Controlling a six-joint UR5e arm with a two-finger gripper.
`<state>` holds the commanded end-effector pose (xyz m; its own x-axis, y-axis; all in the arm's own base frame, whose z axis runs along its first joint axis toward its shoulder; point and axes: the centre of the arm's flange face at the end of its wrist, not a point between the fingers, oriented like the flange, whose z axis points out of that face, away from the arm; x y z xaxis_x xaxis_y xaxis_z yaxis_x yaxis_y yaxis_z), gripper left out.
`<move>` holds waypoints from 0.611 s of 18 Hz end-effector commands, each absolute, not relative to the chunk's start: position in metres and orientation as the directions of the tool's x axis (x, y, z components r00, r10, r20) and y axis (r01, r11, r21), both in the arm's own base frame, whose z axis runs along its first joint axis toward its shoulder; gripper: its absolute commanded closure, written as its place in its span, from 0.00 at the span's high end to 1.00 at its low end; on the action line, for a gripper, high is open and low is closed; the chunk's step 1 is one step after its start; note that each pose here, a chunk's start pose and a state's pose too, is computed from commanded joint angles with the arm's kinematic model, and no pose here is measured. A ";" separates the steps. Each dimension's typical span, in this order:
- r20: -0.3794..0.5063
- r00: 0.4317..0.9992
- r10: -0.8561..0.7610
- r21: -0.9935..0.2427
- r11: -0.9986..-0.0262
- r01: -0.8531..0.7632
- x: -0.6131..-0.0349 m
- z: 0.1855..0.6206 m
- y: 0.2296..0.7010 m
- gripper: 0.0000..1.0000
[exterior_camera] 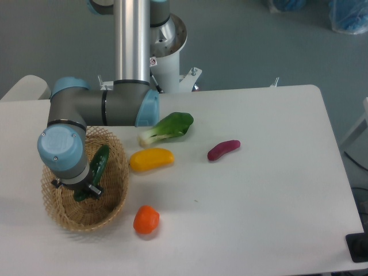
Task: Place the cucumber in the basket
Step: 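Lower the cucumber into the basket and open the gripper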
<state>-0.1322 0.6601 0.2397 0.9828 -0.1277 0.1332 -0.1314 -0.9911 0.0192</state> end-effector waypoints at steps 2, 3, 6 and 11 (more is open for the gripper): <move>0.130 0.983 -0.127 0.016 -0.991 -0.130 -0.132 0.241 0.660 1.00; 0.123 0.984 -0.128 0.011 -0.991 -0.130 -0.133 0.243 0.660 1.00; 0.118 0.984 -0.132 0.004 -0.991 -0.133 -0.136 0.249 0.657 1.00; 0.099 0.992 -0.080 -0.024 -0.997 -0.078 -0.185 0.272 0.644 1.00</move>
